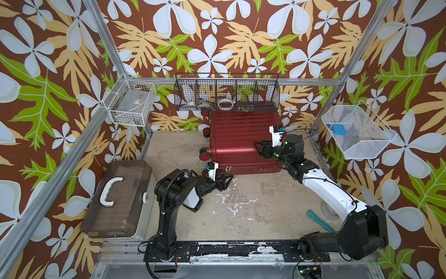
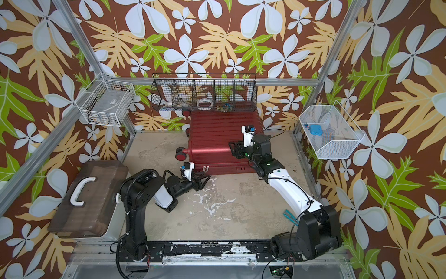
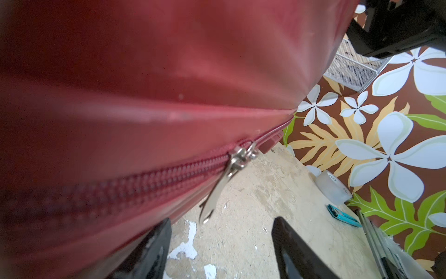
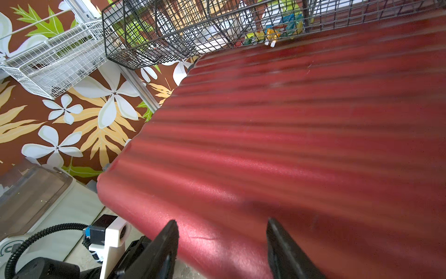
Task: Open the suitcase zippers
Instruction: Unzip the zipper on the suitcase.
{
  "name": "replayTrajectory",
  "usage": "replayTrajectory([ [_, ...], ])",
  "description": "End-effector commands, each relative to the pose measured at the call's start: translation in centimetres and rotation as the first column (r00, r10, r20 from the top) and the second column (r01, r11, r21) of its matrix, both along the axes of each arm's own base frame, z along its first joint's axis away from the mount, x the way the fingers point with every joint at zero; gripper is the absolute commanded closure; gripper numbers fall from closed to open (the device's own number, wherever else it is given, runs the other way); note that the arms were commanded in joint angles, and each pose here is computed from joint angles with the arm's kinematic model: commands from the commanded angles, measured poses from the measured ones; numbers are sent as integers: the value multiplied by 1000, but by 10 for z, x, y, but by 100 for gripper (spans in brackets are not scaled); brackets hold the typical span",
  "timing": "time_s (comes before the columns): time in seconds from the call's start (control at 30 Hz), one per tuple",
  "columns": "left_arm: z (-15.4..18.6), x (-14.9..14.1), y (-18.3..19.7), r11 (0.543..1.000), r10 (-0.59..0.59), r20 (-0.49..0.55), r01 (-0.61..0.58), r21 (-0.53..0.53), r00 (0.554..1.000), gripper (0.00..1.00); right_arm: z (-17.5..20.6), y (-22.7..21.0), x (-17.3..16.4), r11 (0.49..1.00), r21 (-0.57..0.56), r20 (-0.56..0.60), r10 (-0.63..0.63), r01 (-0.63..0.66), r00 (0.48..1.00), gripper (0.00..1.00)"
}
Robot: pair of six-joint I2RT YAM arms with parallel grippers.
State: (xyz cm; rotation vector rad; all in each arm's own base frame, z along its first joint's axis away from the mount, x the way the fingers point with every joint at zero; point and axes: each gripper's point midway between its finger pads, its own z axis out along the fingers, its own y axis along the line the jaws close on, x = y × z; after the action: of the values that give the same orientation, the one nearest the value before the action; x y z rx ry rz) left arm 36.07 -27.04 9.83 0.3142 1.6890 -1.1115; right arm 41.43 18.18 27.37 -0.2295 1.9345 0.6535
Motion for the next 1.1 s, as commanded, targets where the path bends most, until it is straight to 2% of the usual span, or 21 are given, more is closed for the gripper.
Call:
replayTrajectory([
  [0.0,80,2,5,988,40,289,6,-157,957,41,-46,-7,-17,998,-57,-188,-16,5,982,39],
  [0.13,81,2,4,987,34,286,13,-162,958,50,-44,-7,-18,998,-60,-186,-13,1,982,39],
  [0.2,82,1,5,986,40,278,7,-168,960,50,-43,-8,-19,998,-64,-185,-13,1,983,39],
  [0.27,85,1,9,985,59,281,-10,-175,958,45,-43,-8,-20,998,-68,-185,-12,0,983,39],
  [0.37,93,2,13,984,74,299,-20,-179,951,45,-43,-10,-19,998,-69,-183,-16,3,983,39],
  [0.57,103,-4,17,984,76,325,-18,-178,943,59,-45,-10,-20,998,-68,-188,-9,-4,982,39],
  [0.87,96,-2,22,985,89,310,-37,-168,947,69,-46,-9,-22,998,-70,-192,-5,-9,981,39],
  [1.07,89,1,21,987,85,301,-38,-158,950,72,-45,-9,-22,998,-70,-189,-6,-7,982,39],
])
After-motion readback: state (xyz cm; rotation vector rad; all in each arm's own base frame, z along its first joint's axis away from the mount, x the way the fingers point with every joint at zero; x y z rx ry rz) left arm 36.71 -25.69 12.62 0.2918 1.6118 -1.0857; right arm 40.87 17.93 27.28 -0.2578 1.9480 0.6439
